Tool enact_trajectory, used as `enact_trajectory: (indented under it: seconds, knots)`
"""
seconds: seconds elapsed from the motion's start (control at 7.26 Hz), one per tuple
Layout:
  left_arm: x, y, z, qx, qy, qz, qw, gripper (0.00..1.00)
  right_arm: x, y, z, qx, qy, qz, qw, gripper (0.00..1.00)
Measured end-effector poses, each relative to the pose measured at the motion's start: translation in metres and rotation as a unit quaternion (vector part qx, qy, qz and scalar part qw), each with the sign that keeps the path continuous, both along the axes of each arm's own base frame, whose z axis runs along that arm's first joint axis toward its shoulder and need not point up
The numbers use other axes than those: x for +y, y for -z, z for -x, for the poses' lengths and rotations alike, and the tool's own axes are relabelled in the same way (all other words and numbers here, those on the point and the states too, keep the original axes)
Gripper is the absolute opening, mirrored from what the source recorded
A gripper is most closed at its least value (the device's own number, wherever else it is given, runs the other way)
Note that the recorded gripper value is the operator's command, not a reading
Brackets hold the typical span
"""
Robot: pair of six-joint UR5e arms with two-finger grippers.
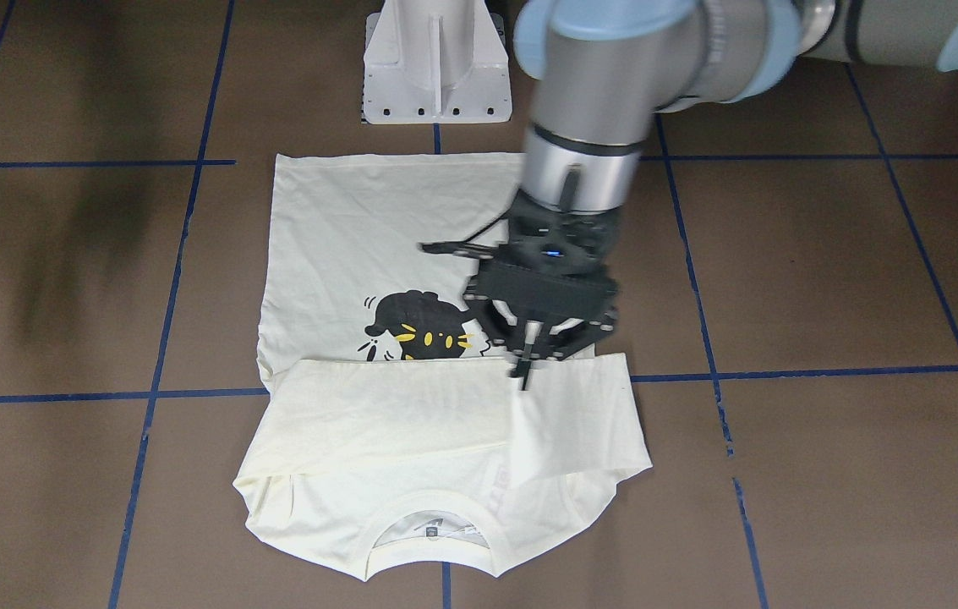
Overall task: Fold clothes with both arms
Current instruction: 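Fold the held sleeve across the shirt front with the left gripper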
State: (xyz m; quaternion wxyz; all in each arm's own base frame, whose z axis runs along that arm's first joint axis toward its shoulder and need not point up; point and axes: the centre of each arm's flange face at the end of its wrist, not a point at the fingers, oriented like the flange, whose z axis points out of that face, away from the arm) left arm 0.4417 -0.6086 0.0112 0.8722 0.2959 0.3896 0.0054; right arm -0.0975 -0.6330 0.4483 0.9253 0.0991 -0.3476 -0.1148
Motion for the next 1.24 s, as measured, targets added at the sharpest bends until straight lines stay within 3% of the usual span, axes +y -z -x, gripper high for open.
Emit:
enact_trajectory:
  seconds: [0.28, 0.55, 0.69, 0.83, 0.96, 1.24]
  knots:
    - [0.045, 0.026, -0.094, -0.013, 0.011, -0.005, 0.9998, 0.0, 0.001, -0.001, 0.0, 0.0, -0.001, 0.002, 1.0, 1.0]
    - [0.068, 0.006, -0.159, -0.022, 0.001, -0.014, 0.9997, 0.0, 0.001, -0.002, 0.0, 0.0, -0.004, 0.004, 1.0, 1.0]
    - [0.07, -0.006, -0.179, -0.023, -0.003, -0.015, 0.9996, 0.55, 0.001, -0.002, 0.0, 0.0, -0.004, 0.005, 1.0, 1.0]
    - [0.073, -0.011, -0.19, -0.019, -0.006, -0.015, 0.9997, 1.0, 0.001, -0.002, 0.0, 0.0, -0.004, 0.005, 1.0, 1.0]
    - [0.08, -0.009, -0.197, 0.005, -0.003, -0.012, 0.9999, 1.0, 0.001, -0.003, 0.0, 0.0, -0.004, 0.006, 1.0, 1.0]
    - [0.103, -0.006, -0.211, 0.096, 0.007, 0.005, 0.9953, 1.0, 0.0, -0.002, 0.001, 0.0, -0.004, 0.006, 1.0, 1.0]
